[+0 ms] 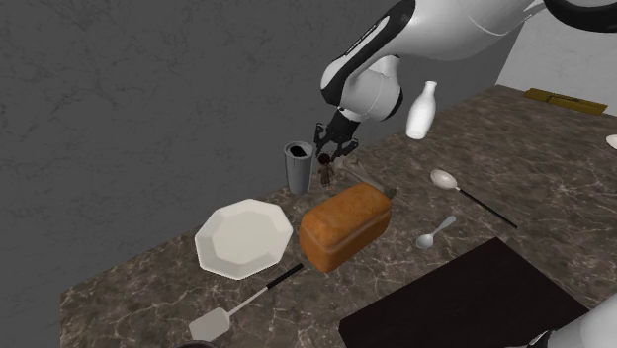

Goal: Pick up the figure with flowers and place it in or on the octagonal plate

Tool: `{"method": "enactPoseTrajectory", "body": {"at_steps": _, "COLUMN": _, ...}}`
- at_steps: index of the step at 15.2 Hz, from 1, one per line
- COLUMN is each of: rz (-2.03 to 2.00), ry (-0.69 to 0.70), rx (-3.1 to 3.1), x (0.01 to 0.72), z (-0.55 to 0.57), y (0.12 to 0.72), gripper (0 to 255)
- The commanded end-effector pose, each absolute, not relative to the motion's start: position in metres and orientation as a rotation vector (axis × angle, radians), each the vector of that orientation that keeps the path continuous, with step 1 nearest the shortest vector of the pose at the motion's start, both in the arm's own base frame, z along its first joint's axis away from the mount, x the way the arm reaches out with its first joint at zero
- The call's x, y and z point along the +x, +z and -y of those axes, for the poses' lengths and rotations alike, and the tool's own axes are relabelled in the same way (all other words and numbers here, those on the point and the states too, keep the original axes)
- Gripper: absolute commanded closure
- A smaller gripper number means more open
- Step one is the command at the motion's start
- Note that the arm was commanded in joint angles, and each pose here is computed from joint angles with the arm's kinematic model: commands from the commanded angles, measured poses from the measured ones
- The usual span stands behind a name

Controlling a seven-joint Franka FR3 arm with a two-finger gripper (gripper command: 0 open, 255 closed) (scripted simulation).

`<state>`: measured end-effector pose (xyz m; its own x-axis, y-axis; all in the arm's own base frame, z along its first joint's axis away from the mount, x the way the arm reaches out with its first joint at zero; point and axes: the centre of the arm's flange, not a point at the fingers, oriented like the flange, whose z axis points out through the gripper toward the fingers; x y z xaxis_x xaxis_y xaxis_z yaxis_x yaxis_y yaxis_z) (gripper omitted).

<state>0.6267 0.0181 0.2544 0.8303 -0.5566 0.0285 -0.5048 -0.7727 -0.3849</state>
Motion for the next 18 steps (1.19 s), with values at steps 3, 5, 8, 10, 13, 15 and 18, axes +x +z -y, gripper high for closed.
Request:
{"method": "enactPoseTrajectory", "body": {"at_steps": 3, "rz": -0.797, "ry": -0.199, "rx": -2.648, "x": 0.627, "z": -0.019, "y": 0.276, "gripper": 255}}
{"method": "enactPoseTrajectory", "body": {"at_steps": 5, "rz": -0.797, "ry": -0.199, "rx": -2.648, "x": 0.627, "z": -0.019, "y": 0.287, "gripper": 255}}
{"method": "enactPoseTrajectory", "body": {"at_steps": 8, "rz": -0.797, "ry": -0.199, "rx": -2.648, "x": 0.624, "z": -0.032, "y": 0.296, "gripper": 255}}
{"method": "enactPoseTrajectory", "body": {"at_steps": 10, "rz": -0.797, "ry": -0.199, "rx": -2.648, "x": 0.619, "z": -0.057, "y": 0.3, "gripper": 255}}
{"method": "enactPoseTrajectory", "body": {"at_steps": 13, "rz": -0.797, "ry": -0.199, "rx": -2.648, "x": 0.612, "z": -0.095, "y": 0.306, "gripper": 255}}
{"method": "enactPoseTrajectory", "body": {"at_steps": 15, "rz": -0.797, "ry": -0.199, "rx": -2.648, "x": 0.606, "z": -0.121, "y": 0.31, "gripper": 255}}
{"method": "enactPoseTrajectory", "body": {"at_steps": 18, "rz": -0.797, "ry": -0.199, "rx": -2.648, "x": 0.599, "z": -0.159, "y": 0.316, "gripper": 255}}
